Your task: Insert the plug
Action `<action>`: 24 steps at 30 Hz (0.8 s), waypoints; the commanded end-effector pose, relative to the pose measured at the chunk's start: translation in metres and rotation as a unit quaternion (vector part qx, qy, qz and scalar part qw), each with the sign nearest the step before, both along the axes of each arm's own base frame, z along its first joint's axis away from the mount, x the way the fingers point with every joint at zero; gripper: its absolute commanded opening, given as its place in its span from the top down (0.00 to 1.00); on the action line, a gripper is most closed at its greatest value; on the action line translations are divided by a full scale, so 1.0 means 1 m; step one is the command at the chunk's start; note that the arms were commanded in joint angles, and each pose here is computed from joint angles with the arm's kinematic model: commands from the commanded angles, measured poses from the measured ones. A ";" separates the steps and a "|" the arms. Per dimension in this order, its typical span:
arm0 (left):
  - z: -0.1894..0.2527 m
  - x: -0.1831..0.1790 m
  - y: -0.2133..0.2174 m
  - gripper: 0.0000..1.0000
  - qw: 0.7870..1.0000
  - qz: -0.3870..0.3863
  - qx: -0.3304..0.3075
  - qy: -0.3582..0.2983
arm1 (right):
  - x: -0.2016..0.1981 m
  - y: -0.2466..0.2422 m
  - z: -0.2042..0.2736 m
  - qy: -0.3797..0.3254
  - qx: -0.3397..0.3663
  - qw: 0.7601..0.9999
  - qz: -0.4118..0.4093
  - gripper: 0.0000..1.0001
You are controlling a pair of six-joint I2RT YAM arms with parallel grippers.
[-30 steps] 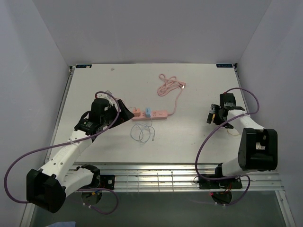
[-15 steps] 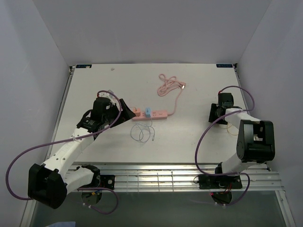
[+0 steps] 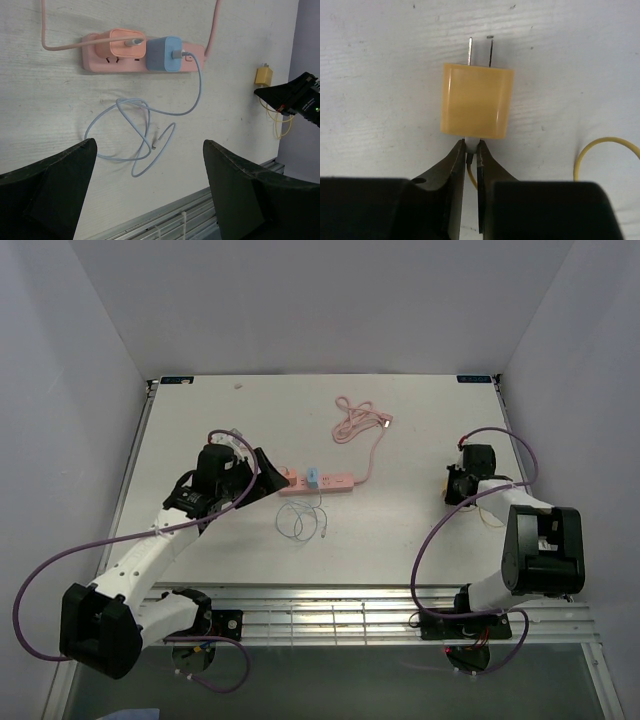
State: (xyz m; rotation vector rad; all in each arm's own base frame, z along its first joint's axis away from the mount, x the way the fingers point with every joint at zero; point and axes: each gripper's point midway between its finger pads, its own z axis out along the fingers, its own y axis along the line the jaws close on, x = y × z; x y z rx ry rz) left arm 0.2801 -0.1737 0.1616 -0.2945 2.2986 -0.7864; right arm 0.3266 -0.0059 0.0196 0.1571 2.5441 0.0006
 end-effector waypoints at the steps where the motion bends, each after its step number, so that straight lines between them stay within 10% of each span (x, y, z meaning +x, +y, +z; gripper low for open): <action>1: 0.029 0.005 -0.016 0.02 0.998 -0.032 -0.035 -0.035 | 0.002 0.012 0.021 -0.044 0.018 0.998 0.042 0.92; 9: 0.053 0.001 -0.064 0.02 0.983 -0.138 -0.105 -0.053 | -0.005 0.088 0.067 -0.123 0.067 0.968 0.209 0.92; 24: 0.082 -0.039 -0.148 0.02 0.911 -0.352 -0.211 -0.044 | -0.095 0.238 0.179 -0.277 0.138 0.761 0.570 0.92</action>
